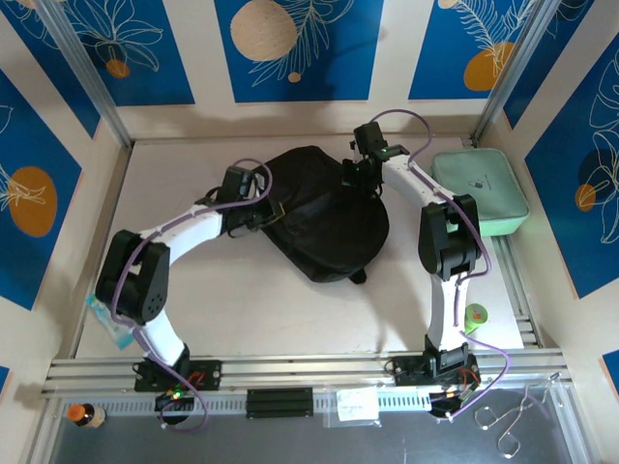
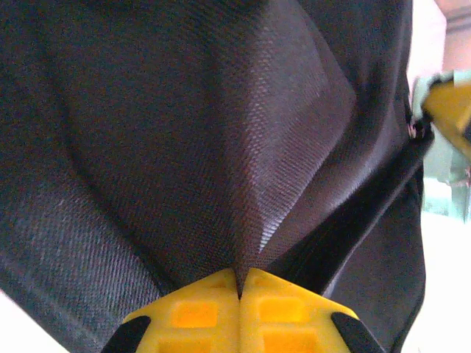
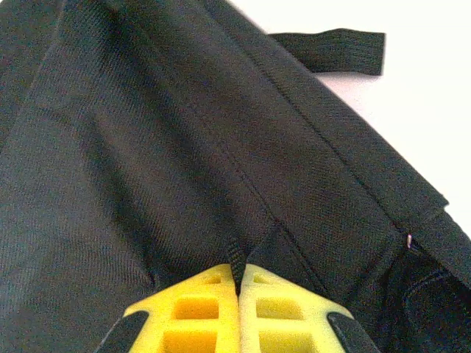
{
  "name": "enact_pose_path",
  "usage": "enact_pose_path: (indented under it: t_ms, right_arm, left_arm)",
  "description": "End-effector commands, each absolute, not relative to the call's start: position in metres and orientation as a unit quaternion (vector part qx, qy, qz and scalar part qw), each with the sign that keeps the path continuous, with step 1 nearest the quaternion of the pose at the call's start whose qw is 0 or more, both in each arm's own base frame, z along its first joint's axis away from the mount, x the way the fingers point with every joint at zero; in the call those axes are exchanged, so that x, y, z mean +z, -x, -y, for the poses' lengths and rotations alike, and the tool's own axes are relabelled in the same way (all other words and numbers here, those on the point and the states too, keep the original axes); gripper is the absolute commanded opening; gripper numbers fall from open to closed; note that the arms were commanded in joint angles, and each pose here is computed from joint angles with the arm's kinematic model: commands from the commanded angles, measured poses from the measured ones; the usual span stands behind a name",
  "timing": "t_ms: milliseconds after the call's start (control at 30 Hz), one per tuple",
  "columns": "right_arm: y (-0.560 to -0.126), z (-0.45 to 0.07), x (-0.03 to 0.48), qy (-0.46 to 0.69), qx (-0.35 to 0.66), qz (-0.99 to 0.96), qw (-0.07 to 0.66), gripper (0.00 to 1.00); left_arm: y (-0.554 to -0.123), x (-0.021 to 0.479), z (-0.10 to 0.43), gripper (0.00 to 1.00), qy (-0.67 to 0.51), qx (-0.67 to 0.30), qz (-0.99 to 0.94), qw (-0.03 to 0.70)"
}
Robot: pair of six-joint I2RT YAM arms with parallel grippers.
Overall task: Pack the student bag
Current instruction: Zip the student bag at the top-center of the table, then reset both arms
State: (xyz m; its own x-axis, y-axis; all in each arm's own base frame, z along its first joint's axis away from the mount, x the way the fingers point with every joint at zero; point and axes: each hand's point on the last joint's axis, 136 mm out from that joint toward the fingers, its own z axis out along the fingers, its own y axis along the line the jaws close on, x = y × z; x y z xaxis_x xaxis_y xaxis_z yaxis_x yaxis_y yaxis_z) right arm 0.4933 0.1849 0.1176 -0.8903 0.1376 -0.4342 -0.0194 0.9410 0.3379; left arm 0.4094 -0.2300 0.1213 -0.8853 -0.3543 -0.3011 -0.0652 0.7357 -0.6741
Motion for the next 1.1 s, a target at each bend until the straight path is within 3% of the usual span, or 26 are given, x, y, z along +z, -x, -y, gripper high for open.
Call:
enact_pose_path:
  t_ms: [0,67,100,200,300,433,467,567,800,933,1067]
  right_arm:
    - [-0.491,-0.181,0.145,-0.061,0.188,-0.948,0.251,0.01]
    - [-0.482,-0.19,0.15,-0.06,0.214,-0.942,0.25,0.08]
    - [-0.479,-0.192,0.155,-0.06,0.223,-0.939,0.255,0.14]
    - [-0.472,-0.188,0.178,-0.057,0.23,-0.928,0.287,0.34]
    - [-0.467,-0.167,0.208,-0.064,0.204,-0.917,0.337,0.57]
    - [-0.455,-0.135,0.234,-0.06,0.159,-0.898,0.407,0.82]
    - [-0.45,-0.127,0.235,-0.056,0.142,-0.892,0.425,0.96]
    - [-0.437,-0.104,0.233,-0.053,0.095,-0.876,0.469,0.99]
    - [-0.407,-0.052,0.184,-0.049,-0.028,-0.872,0.487,0.99]
    - [-0.39,-0.041,0.163,-0.019,-0.043,-0.866,0.498,0.99]
    - [-0.383,-0.022,0.141,-0.035,-0.031,-0.865,0.499,0.99]
  left_arm:
    - [-0.449,0.126,0.19,0.01,0.108,-0.271,-0.921,0.257]
    - [-0.466,0.132,0.181,0.07,0.102,-0.246,-0.924,0.274]
    - [-0.474,0.135,0.175,0.15,0.101,-0.231,-0.925,0.284]
    - [-0.489,0.15,0.153,0.5,0.108,-0.187,-0.924,0.315]
    - [-0.49,0.176,0.133,0.63,0.113,-0.161,-0.917,0.348]
    - [-0.474,0.208,0.093,0.81,0.124,-0.088,-0.902,0.404]
    - [-0.466,0.214,0.08,0.87,0.129,-0.061,-0.897,0.418]
    - [-0.44,0.226,0.039,1.0,0.154,0.022,-0.875,0.459]
    - [-0.369,0.212,-0.044,1.0,0.242,0.143,-0.806,0.521]
    - [-0.356,0.189,-0.048,0.99,0.169,0.177,-0.796,0.553]
    - [-0.353,0.158,-0.053,0.99,0.134,0.199,-0.818,0.523]
